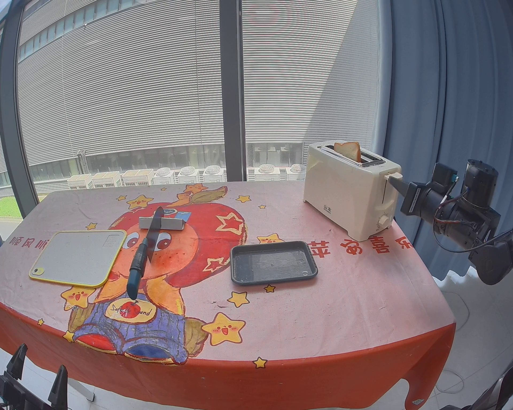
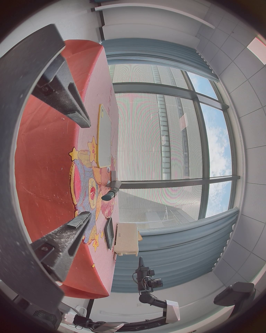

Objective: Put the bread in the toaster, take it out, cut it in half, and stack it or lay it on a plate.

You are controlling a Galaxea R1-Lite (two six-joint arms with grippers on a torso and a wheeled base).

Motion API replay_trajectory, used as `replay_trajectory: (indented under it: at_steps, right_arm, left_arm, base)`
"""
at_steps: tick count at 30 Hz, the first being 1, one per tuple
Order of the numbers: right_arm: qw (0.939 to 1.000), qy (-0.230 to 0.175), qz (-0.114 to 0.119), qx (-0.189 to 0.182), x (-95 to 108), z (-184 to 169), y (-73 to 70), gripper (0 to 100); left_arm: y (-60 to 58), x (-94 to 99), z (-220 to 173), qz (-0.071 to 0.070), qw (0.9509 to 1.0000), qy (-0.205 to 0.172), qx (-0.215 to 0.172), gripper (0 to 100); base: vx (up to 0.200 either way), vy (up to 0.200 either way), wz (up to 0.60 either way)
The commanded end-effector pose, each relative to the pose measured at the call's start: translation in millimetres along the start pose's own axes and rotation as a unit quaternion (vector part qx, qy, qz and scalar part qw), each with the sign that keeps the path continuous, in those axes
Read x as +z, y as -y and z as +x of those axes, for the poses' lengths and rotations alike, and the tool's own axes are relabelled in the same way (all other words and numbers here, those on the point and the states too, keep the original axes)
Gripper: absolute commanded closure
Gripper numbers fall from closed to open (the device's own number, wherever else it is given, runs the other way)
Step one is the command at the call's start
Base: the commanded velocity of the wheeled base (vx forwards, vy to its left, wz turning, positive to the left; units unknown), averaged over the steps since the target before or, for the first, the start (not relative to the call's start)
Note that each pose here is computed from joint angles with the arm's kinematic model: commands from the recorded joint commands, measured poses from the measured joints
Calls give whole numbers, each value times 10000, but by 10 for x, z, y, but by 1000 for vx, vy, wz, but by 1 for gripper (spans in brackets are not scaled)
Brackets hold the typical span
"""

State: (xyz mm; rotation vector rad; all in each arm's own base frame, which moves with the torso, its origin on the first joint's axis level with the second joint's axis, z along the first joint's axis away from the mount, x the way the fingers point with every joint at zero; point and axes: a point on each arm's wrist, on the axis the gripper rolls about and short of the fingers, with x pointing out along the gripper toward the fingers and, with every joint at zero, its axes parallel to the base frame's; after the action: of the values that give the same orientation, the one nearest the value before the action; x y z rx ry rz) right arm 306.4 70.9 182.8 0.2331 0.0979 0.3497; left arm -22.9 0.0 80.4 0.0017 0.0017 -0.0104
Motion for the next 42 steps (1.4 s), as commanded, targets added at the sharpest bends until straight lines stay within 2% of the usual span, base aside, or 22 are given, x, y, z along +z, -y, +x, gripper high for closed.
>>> replay_trajectory:
  at_steps: [1, 5, 9, 12, 16, 26, 42]
  right_arm:
    - [9988, 477, -65, 2, 137, -18, 33, 100]
    - [9975, 690, -135, -12, 131, 77, 91, 100]
    - [9945, 1019, -251, -3, 40, 214, 187, 100]
    - [9925, 1134, -455, -99, -29, 314, 296, 100]
    - [9913, 1073, -706, -279, -93, 372, 427, 100]
    - [9915, 1027, -713, -368, -115, 380, 493, 100]
    - [9943, 694, -686, -432, -279, 410, 539, 100]
  left_arm:
    - [0, -48, 0, -1, 10000, 1, -2, 0]
    - [0, -48, 0, -1, 10000, 1, -2, 0]
    - [0, -48, 0, -1, 10000, 1, -2, 0]
    - [0, -48, 0, -1, 10000, 1, -2, 0]
    - [0, -48, 0, -1, 10000, 1, -2, 0]
    - [0, -48, 0, -1, 10000, 1, -2, 0]
    - [0, -48, 0, -1, 10000, 1, -2, 0]
  base:
    - [0, 0, 0]
    - [0, 0, 0]
    - [0, 0, 0]
    - [0, 0, 0]
    - [0, 0, 0]
    - [0, 0, 0]
    - [0, 0, 0]
